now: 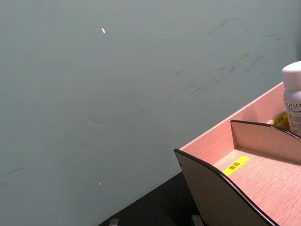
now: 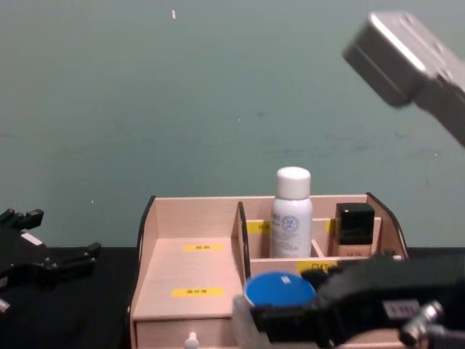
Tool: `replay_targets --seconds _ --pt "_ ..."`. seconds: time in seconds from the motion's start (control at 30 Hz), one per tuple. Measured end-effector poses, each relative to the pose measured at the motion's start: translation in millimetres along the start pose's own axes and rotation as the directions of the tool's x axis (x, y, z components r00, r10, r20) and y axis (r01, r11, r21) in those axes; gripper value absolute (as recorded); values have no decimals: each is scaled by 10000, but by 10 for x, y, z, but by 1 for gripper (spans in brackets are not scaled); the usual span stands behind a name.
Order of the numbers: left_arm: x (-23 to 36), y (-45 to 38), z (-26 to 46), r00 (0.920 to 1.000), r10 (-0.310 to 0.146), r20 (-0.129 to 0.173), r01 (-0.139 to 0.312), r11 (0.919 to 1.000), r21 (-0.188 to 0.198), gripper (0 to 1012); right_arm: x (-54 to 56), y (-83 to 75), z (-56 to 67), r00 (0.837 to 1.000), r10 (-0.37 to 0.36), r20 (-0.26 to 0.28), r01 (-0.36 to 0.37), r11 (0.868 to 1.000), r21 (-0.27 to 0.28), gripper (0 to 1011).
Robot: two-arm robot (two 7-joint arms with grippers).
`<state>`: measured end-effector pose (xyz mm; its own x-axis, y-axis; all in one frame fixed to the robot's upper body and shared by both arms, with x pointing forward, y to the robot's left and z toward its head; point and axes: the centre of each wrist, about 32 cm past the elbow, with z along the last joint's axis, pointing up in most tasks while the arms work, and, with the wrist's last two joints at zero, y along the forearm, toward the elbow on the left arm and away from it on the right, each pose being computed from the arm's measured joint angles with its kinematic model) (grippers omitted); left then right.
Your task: Pick up the facial cleanser and watermelon frost from the table and place them into the tiered storage box.
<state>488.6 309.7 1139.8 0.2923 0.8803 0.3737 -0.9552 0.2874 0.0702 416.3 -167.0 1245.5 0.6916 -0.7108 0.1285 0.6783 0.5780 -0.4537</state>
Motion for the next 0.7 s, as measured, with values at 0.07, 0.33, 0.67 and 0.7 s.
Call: replay_targets --seconds 0.07,0.33,0.67,0.7 --pt "0 0 0 10000 1 1 -1 10000 1 1001 -8 6 74 9999 52 119 -54 9998 166 704" --pt "0 0 0 10000 0 0 0 10000 0 1001 -16 506 515 9994 -329 44 327 9983 478 704" --pt "0 0 0 10000 1 -1 -1 10000 0 1001 -90 705 564 9970 -773 14 773 9969 170 704" --pt "0 0 0 10000 0 0 0 10000 1 1001 -97 712 566 9970 -775 8 774 9969 163 704"
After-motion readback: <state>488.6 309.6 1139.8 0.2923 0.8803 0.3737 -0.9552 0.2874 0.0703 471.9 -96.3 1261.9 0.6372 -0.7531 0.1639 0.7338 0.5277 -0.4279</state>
